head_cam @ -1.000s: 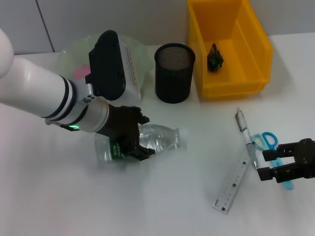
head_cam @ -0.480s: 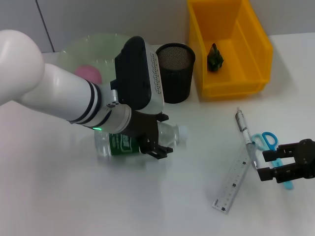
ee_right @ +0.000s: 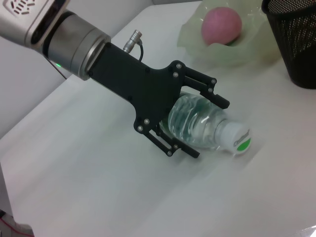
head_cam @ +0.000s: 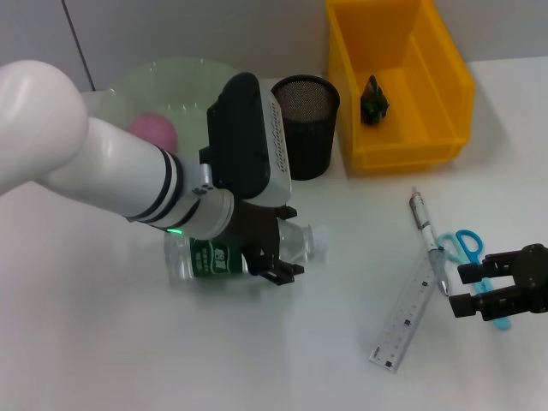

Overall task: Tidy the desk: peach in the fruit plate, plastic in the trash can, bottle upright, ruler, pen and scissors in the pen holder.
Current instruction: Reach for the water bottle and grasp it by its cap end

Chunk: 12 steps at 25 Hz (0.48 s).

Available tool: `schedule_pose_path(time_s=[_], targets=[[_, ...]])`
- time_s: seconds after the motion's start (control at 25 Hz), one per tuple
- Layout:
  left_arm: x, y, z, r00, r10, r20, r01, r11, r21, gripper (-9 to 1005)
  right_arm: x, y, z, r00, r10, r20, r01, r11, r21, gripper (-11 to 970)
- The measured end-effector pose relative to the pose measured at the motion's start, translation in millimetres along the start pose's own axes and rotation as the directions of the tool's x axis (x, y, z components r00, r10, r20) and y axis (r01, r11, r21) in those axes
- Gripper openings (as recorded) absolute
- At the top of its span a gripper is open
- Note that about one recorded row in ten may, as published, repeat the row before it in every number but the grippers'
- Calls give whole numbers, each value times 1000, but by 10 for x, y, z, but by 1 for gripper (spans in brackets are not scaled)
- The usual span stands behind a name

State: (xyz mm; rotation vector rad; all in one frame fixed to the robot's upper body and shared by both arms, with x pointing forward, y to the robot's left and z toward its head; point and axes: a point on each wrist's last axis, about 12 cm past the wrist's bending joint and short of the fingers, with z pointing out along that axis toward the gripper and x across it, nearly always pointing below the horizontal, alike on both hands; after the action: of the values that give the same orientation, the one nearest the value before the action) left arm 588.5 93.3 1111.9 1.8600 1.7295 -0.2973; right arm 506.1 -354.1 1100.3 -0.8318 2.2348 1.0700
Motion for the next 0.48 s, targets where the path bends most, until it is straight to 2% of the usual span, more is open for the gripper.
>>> schedule_pose_path(time_s=[0.48], targets=[[-57, -101, 93, 999, 41, -2, -41, 999, 11, 697, -6, -2, -7, 1000, -4, -2, 4, 1000, 0, 833]])
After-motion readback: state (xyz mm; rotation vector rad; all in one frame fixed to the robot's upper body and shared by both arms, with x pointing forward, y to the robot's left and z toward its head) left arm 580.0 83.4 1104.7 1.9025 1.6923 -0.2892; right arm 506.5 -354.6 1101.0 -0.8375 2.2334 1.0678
